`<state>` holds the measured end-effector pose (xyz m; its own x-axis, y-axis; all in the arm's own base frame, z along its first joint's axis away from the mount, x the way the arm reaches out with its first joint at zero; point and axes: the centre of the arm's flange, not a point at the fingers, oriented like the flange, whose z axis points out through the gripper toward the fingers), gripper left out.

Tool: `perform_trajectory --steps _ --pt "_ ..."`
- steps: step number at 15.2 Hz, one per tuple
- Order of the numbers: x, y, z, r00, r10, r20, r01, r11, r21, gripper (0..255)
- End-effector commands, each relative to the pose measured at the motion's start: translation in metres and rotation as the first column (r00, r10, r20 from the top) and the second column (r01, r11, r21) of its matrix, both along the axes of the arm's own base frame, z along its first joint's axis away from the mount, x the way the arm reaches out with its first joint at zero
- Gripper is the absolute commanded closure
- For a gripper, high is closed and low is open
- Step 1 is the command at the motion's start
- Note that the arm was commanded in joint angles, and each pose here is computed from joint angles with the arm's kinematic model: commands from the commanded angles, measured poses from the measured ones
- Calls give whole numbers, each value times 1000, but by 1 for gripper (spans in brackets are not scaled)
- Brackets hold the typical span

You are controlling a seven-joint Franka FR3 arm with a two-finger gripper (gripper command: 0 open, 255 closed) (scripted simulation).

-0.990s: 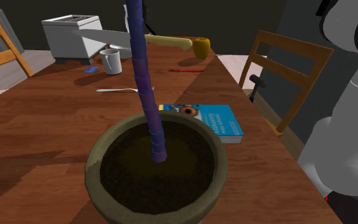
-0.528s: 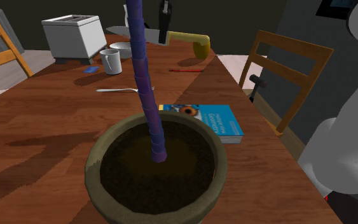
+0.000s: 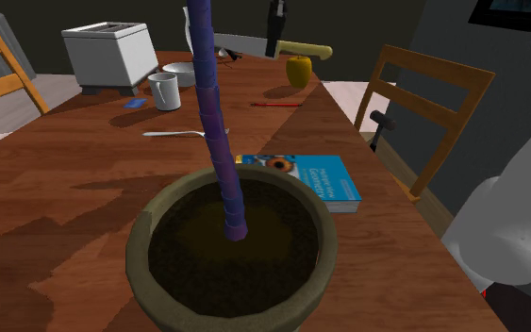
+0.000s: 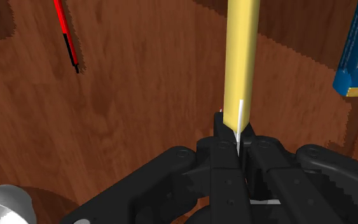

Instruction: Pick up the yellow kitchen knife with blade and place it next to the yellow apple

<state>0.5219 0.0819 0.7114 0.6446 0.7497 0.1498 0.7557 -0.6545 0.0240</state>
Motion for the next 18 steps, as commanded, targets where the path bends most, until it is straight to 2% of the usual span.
perform_trajectory --steps 1,16,18 --pt "4 -30 0 1000 1 0 -1 1000 0 255" --pt "27 -231 0 1000 1 0 -1 1000 0 255" --pt "27 -231 -10 1000 1 0 -1 1000 0 255"
